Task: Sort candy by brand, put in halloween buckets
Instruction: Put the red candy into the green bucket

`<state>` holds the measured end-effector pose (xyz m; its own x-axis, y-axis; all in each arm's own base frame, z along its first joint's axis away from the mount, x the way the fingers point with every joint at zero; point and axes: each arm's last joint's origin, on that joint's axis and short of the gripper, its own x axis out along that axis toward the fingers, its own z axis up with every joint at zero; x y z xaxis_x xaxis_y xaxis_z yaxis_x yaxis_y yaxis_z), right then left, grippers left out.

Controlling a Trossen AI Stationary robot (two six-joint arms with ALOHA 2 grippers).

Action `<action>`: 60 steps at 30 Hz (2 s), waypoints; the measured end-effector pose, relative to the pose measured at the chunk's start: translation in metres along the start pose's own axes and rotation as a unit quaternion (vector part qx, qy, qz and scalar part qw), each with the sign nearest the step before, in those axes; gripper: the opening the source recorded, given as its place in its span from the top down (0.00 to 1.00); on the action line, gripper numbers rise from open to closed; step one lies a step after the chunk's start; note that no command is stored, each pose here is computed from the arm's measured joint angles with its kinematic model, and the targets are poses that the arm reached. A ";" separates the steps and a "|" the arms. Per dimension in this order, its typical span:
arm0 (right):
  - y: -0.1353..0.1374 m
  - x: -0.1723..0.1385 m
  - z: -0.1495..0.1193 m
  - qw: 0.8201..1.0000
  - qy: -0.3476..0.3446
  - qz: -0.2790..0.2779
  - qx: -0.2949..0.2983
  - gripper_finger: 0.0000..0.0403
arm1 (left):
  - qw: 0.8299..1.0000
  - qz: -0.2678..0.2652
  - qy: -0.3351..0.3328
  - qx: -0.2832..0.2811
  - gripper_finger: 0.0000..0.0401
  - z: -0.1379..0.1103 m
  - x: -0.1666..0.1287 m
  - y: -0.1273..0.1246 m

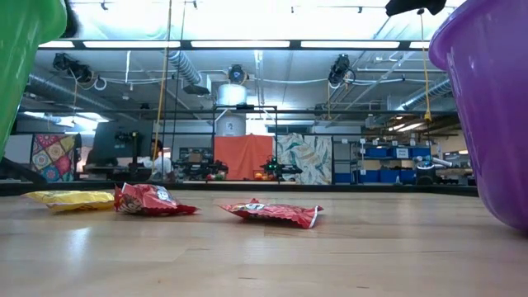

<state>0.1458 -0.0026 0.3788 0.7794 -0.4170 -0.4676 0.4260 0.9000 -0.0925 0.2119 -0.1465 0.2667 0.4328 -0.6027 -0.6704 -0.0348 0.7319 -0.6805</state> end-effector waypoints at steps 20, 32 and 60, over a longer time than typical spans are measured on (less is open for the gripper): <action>0.005 0.014 -0.013 0.999 0.014 -0.003 -0.042 0.75 | 0.947 0.243 -0.208 0.029 0.61 0.076 -0.049 0.087; -0.003 -0.001 -0.010 0.997 -0.044 -0.010 -0.069 0.75 | 0.949 0.289 -0.113 -0.050 0.61 0.077 -0.033 0.123; -0.005 -0.015 -0.012 0.991 -0.094 0.095 -0.017 0.75 | 0.958 0.228 -0.168 0.041 0.61 0.098 -0.034 0.121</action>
<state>0.1263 0.0006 0.3761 0.9175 -0.2530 -0.3068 0.2502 0.9669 -0.0491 0.2817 -0.0061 0.2358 0.6564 -0.0885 -0.7492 -0.2238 0.9255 -0.3055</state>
